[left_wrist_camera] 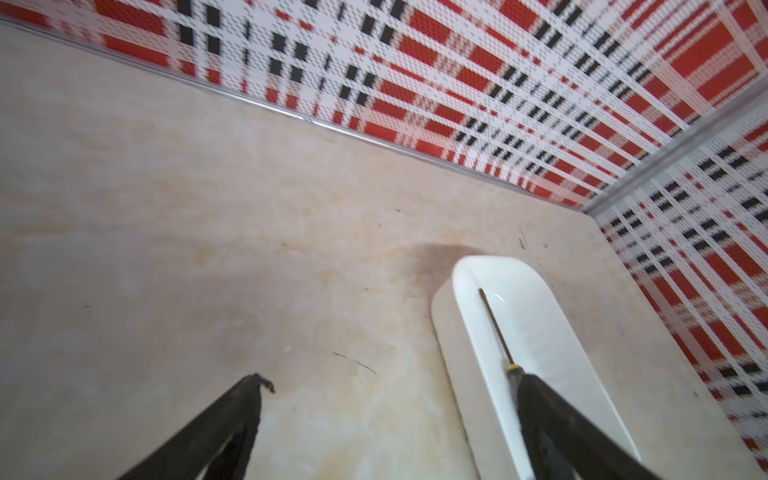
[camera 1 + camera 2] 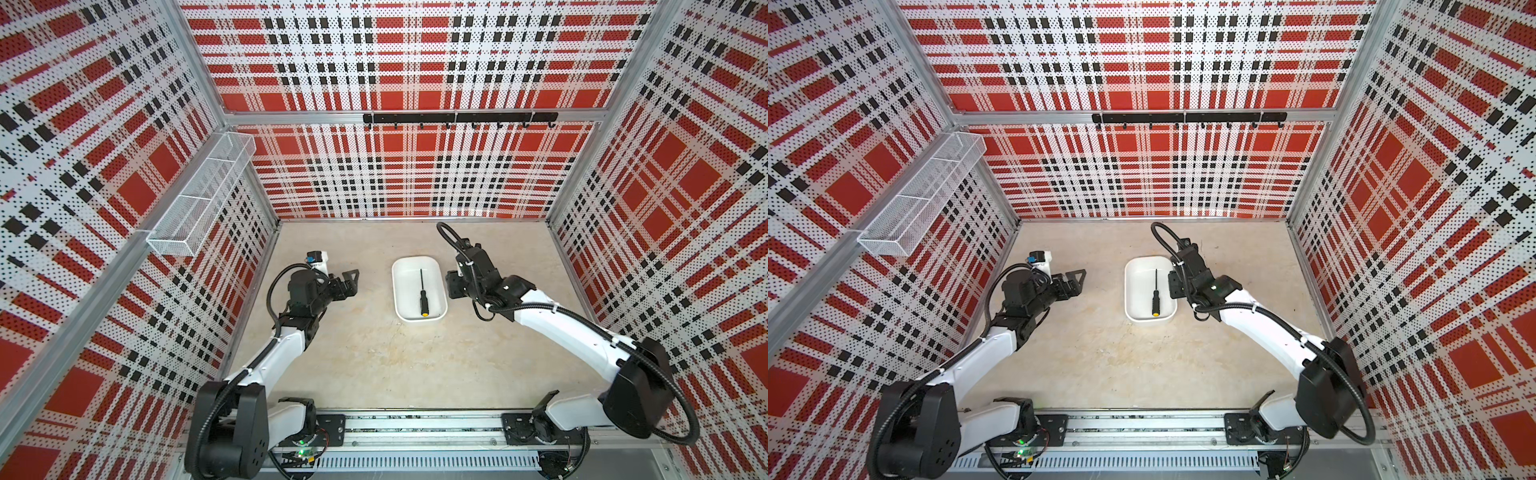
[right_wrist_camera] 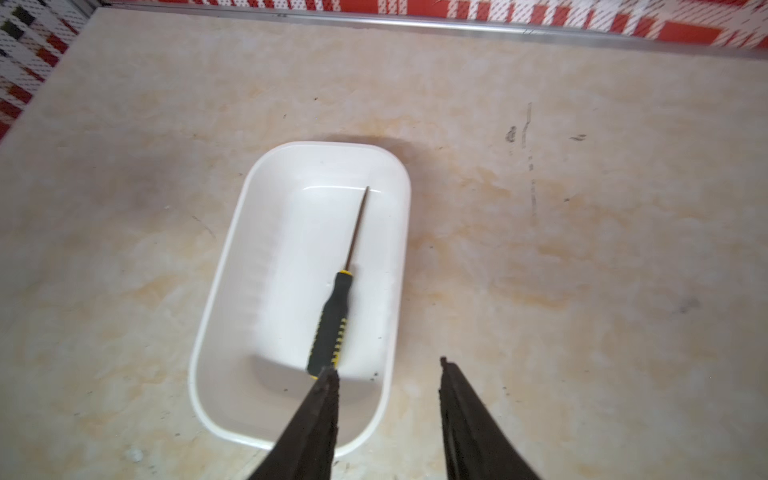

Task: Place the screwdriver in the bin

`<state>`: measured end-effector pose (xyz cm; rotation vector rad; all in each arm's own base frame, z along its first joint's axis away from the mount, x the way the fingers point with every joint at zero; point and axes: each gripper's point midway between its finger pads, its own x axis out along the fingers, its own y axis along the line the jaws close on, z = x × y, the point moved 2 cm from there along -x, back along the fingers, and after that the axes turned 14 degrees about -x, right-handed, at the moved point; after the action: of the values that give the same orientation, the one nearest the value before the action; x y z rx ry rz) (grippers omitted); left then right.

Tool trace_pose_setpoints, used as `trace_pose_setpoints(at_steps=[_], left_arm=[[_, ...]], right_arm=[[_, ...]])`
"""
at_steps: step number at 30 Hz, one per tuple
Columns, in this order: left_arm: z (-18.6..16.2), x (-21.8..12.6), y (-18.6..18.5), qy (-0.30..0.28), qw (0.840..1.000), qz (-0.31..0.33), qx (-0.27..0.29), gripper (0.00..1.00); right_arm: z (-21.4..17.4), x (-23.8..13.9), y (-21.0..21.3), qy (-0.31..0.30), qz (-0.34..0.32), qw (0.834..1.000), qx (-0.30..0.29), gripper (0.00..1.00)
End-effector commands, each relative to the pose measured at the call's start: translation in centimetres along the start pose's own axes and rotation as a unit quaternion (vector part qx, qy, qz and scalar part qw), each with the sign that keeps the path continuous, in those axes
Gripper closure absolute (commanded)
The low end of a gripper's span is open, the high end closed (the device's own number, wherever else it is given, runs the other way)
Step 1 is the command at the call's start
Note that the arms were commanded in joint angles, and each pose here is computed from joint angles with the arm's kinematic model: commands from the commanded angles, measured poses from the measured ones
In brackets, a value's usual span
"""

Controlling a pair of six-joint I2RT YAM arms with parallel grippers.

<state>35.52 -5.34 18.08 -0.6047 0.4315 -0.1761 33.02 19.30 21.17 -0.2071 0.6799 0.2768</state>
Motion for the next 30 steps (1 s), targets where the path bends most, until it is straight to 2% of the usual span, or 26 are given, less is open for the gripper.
trace_pose_setpoints(at_steps=[1, 4, 8, 13, 16, 19, 22, 26, 29, 30], left_arm=[[2.6, -1.5, 1.8, -0.084, 0.996, 0.031, 0.008, 0.02], [3.8, -2.7, 2.9, -0.132, 0.990, 0.050, 0.014, 0.02], [5.0, -4.1, 3.6, -0.182, 0.980, 0.071, 0.037, 0.02], [5.7, -6.6, 3.3, -0.263, 0.961, 0.060, 0.066, 0.02], [6.0, -8.3, 3.9, -0.309, 0.946, 0.074, 0.071, 0.02], [6.0, -8.9, 4.8, -0.325, 0.937, 0.102, 0.078, 0.02], [5.7, -9.4, 5.2, -0.343, 0.929, 0.105, 0.091, 0.02], [5.0, -9.7, 5.6, -0.358, 0.923, 0.099, 0.098, 0.02], [4.5, -9.2, 5.9, -0.353, 0.925, 0.095, 0.101, 0.02], [4.3, -9.1, 5.9, -0.352, 0.926, 0.093, 0.102, 0.02]], right_arm=[[0.0, -1.6, -3.8, -0.045, -0.103, 0.993, -0.046, 0.57], [-0.6, -3.3, -6.6, -0.091, -0.184, 0.976, -0.068, 0.55], [-1.9, -5.7, -10.0, -0.164, -0.276, 0.944, -0.080, 0.53], [-5.1, -7.0, -12.9, -0.254, -0.292, 0.921, -0.046, 0.45], [-7.0, -7.3, -14.3, -0.298, -0.284, 0.911, -0.012, 0.42], [-8.7, -7.5, -15.3, -0.334, -0.288, 0.897, 0.002, 0.39], [-10.2, -7.2, -16.2, -0.346, -0.294, 0.891, 0.012, 0.38], [-11.0, -5.8, -16.7, -0.340, -0.286, 0.896, 0.023, 0.37], [-10.9, -4.3, -16.9, -0.329, -0.285, 0.900, 0.026, 0.37], [-10.5, -4.2, -16.9, -0.336, -0.287, 0.897, 0.021, 0.37]])
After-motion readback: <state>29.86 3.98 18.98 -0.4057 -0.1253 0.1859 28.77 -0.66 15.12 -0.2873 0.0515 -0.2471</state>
